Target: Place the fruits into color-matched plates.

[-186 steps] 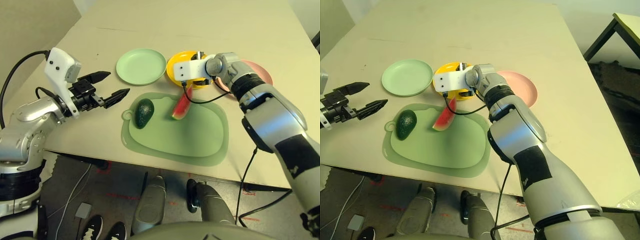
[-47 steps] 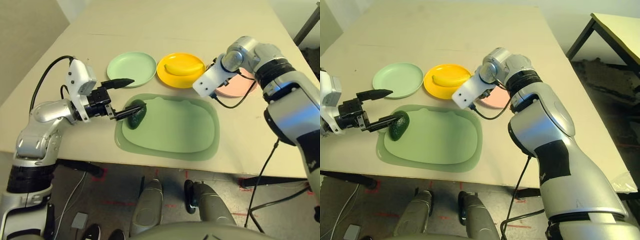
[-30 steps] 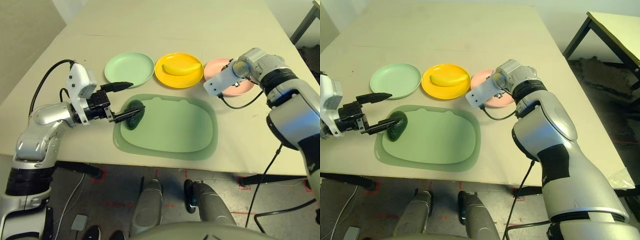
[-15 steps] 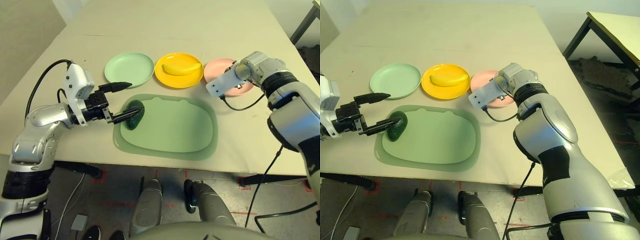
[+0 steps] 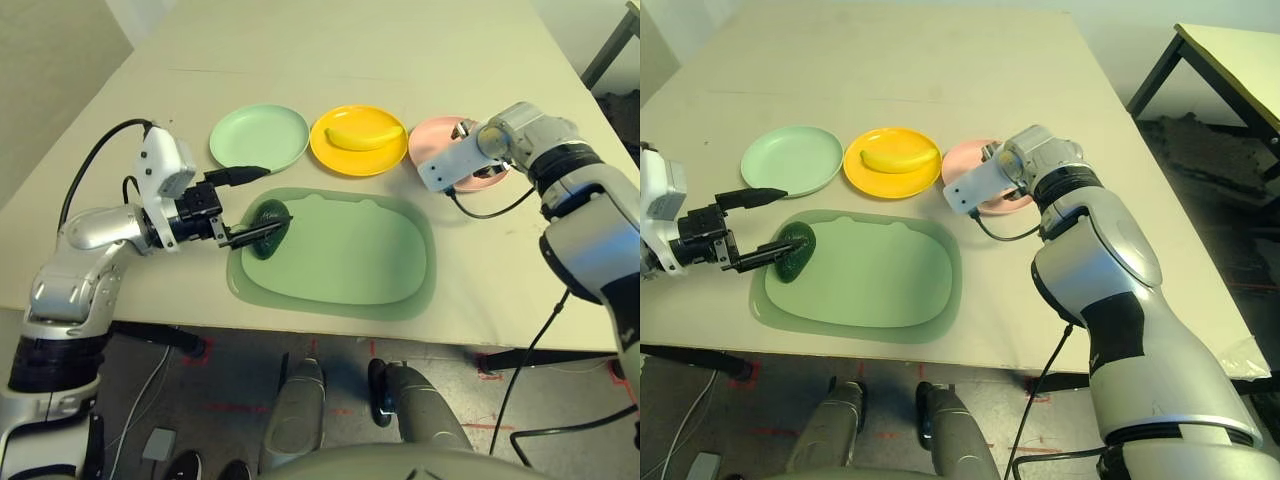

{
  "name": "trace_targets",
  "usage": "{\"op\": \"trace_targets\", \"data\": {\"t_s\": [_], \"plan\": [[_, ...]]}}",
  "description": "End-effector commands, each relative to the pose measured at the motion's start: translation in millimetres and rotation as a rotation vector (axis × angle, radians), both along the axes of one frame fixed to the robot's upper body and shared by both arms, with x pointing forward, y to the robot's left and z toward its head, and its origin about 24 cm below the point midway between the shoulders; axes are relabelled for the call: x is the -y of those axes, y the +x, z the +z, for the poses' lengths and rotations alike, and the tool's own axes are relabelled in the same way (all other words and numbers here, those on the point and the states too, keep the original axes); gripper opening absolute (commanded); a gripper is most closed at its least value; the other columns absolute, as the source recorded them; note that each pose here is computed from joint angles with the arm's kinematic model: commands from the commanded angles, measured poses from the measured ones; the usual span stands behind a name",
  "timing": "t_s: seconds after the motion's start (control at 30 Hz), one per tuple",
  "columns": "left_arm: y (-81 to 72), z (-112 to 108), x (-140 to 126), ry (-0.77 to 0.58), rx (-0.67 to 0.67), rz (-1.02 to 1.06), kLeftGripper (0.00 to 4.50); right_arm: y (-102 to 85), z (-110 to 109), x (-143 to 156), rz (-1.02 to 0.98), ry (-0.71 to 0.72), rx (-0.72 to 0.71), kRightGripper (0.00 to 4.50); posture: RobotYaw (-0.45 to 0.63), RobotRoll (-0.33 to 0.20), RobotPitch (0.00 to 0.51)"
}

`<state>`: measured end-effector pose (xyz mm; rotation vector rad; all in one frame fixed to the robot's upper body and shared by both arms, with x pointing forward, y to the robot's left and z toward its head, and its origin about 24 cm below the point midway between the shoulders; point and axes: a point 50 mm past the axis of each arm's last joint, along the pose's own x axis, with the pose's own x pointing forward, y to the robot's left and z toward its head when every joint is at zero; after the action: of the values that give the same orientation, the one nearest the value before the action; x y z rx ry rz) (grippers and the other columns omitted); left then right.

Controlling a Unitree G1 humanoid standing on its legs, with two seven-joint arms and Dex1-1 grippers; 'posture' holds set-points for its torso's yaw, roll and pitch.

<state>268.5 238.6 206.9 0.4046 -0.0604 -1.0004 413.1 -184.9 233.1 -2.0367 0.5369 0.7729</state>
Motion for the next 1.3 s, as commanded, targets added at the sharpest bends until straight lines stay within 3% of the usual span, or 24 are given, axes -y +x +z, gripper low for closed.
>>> {"op": "trace_targets", "data": {"t_s": [0.03, 0.23, 0.4, 0.6, 0.8, 0.97, 1.1, 1.3], "plan": [[2.3, 2, -7, 0.044, 0.0, -0.003, 4.5, -6.0, 21, 5, -0.005, 0.062, -0.044, 4.46, 0.06, 0.0, 0.188], [2.9, 9, -29, 0.105, 0.005, 0.04, 4.5, -20.8, 58, 15, -0.002, 0.354, -0.12, 4.46, 0.06, 0.0, 0.181], [1.4, 12, -44, 0.156, -0.009, 0.066, 4.5, -28.8, 60, 13, 0.069, 0.68, -0.218, 4.46, 0.05, 0.0, 0.174], [0.2, 7, -59, 0.293, -0.011, 0.071, 4.5, -36.8, 37, 21, 0.068, 0.983, -0.306, 4.46, 0.08, 0.0, 0.178], [-0.5, 6, -70, 0.406, 0.004, 0.058, 4.5, -70.3, 0, 9, 0.059, 1.353, -0.48, 4.46, 0.08, 0.0, 0.178], [5.3, 12, -73, 0.533, 0.048, 0.005, 4.5, -97.2, -41, 0, 0.049, 1.445, -0.568, 4.46, 0.07, 0.0, 0.175], [9.3, 13, -75, 0.684, 0.095, -0.063, 4.5, -110.6, -56, -12, 0.115, 1.512, -0.641, 4.46, 0.06, 0.0, 0.173], [15.2, 16, -71, 0.81, 0.19, -0.179, 4.5, -125.3, -82, -24, 0.096, 1.615, -0.758, 4.46, 0.06, 0.0, 0.169]]}}
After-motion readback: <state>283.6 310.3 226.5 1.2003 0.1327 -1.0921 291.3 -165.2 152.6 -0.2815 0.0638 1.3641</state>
